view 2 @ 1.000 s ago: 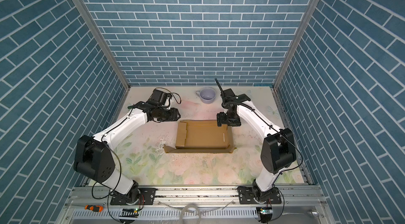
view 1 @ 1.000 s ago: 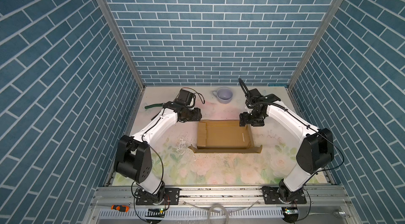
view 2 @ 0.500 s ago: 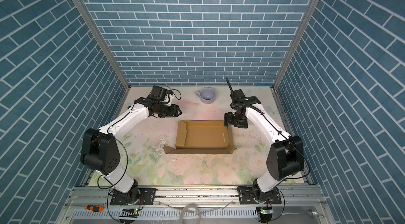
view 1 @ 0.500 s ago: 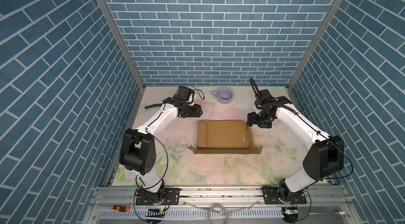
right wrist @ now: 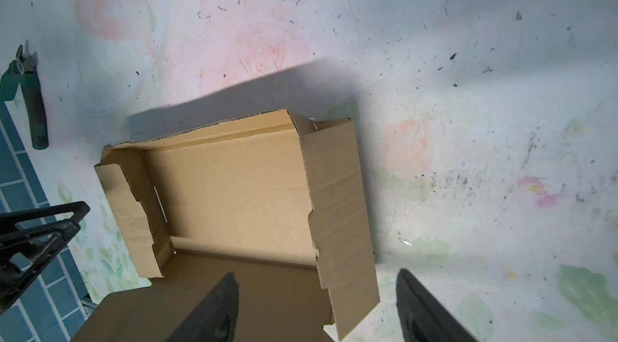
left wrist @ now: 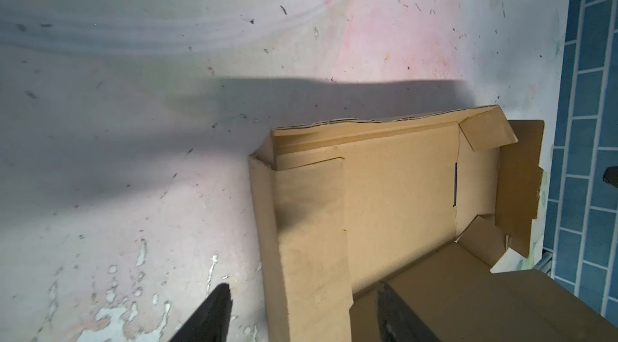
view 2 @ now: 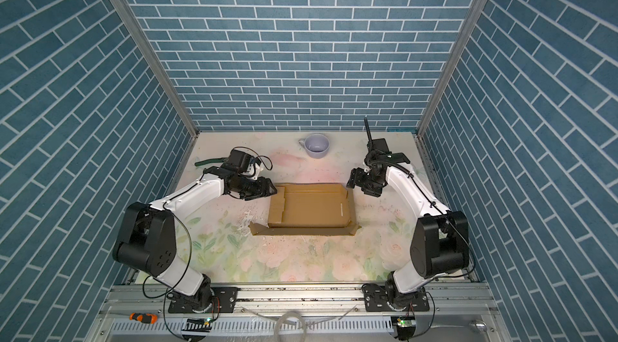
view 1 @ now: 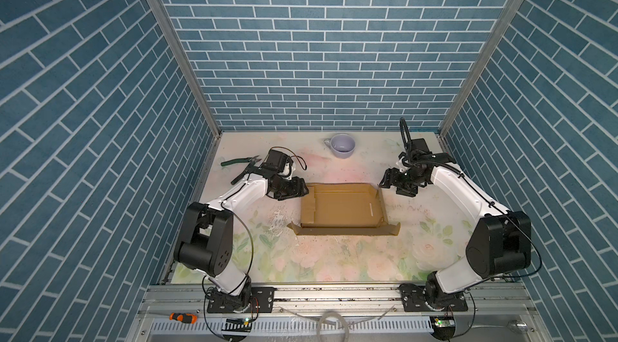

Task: Assemble paper box
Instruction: Pick up the paper box from the center of the table.

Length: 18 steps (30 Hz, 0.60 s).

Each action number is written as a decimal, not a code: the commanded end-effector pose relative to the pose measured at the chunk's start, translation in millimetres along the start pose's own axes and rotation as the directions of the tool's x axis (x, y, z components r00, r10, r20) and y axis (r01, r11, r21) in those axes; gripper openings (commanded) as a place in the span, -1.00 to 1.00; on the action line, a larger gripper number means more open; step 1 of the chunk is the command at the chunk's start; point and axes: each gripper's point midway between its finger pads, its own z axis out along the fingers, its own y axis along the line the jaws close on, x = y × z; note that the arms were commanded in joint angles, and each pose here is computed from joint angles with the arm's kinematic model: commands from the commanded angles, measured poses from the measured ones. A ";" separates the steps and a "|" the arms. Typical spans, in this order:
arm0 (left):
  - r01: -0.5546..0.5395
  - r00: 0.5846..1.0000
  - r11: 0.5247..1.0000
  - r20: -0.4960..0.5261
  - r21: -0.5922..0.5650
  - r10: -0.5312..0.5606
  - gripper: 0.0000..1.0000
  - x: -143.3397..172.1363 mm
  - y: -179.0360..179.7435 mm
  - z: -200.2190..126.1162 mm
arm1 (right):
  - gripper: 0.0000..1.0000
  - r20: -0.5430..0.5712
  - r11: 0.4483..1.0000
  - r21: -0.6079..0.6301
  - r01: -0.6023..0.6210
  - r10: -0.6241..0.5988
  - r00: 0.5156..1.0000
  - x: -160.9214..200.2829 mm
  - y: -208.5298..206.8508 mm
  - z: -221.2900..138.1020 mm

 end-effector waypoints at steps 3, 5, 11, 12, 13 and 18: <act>-0.010 0.997 1.000 -0.072 -0.025 0.009 0.29 16.5 6.4 28.0 | 0.47 -0.013 0.999 -0.014 -0.032 0.031 0.999 8.4 -2.9 7.3; -0.014 0.996 0.999 -0.086 -0.047 0.010 0.20 22.2 12.8 33.1 | 0.46 -0.013 0.999 -0.008 -0.033 0.033 0.999 10.5 -5.0 8.1; -0.020 0.995 0.995 -0.096 -0.095 0.011 -0.09 30.5 25.7 37.9 | 0.44 -0.013 0.999 -0.007 -0.036 0.035 0.999 12.3 -6.7 9.9; -0.023 0.996 0.995 -0.092 -0.096 0.014 -0.14 30.4 25.6 38.1 | 0.43 -0.013 0.999 -0.007 -0.035 0.035 0.999 12.2 -6.7 9.8; -0.025 0.996 0.995 -0.093 -0.097 0.016 -0.20 31.4 26.0 39.1 | 0.43 -0.009 0.999 -0.007 -0.036 0.036 0.999 11.7 -6.6 9.3; -0.013 0.996 0.995 -0.095 -0.098 0.004 -0.40 34.2 28.6 41.9 | 0.42 0.003 1.000 0.002 -0.031 0.031 1.000 11.3 -7.5 5.7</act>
